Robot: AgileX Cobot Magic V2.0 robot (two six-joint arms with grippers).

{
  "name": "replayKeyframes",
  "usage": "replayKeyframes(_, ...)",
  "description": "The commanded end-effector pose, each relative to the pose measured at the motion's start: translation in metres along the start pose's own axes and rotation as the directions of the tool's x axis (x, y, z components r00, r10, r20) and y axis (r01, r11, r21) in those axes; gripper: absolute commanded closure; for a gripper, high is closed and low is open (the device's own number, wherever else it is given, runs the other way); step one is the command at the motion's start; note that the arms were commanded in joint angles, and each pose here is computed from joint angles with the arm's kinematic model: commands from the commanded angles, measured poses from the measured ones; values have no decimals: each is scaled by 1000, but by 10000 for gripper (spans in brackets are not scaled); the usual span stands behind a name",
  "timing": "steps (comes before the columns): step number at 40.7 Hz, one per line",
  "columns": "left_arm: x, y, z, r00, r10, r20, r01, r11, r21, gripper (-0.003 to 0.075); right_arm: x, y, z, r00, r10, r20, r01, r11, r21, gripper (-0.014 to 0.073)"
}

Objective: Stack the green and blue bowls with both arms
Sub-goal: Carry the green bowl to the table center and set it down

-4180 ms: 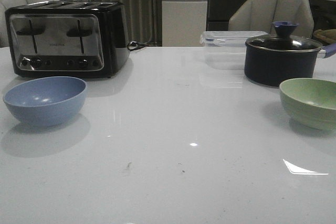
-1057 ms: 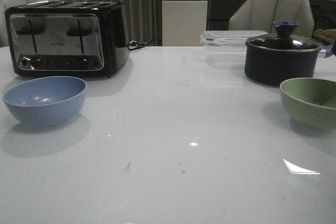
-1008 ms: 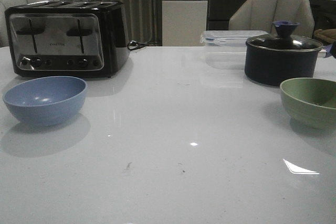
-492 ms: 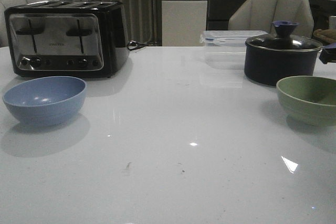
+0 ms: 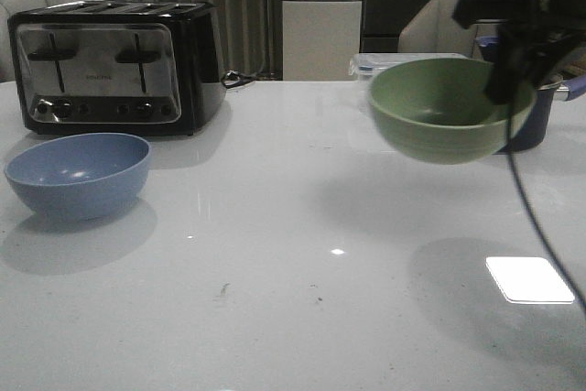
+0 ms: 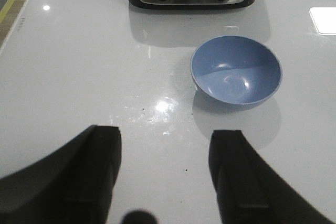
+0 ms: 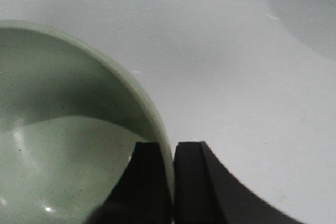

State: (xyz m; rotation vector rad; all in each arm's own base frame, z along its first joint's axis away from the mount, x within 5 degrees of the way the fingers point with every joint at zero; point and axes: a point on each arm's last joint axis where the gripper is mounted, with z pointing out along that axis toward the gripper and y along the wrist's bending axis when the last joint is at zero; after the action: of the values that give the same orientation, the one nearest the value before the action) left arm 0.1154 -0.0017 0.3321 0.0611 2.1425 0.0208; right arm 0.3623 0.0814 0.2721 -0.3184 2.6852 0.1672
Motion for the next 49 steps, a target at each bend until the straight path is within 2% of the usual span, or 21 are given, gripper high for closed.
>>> replayKeyframes(1,-14,0,-5,996,-9,88,8,1000,2,278,-10,36,-16,992,-84,90,89,995,-44,535)
replayKeyframes(6,-14,0,-5,996,-9,88,8,1000,2,278,-7,69,5,988,-141,69,146,986,-82,535)
replayKeyframes(9,-14,0,-5,996,-9,87,8,1000,2,278,-6,80,16,987,-151,62,156,983,-94,535)
replayKeyframes(23,-14,0,-5,996,-9,87,8,1000,2,278,-3,88,50,991,-132,6,132,985,-111,527)
replayKeyframes(29,-14,0,-5,996,-9,87,8,1000,2,278,-2,88,62,992,-125,-9,124,986,-114,417)
replayKeyframes(39,-14,0,-5,996,-9,87,8,1000,2,278,-4,89,61,992,-123,13,124,986,-114,125)
replayKeyframes(45,-14,0,-5,996,-9,87,8,1000,2,278,-8,89,37,988,-132,74,141,983,-117,116)
replayKeyframes(49,-14,0,-5,996,-9,87,8,1000,2,278,-7,91,12,974,-179,137,196,974,-116,118)
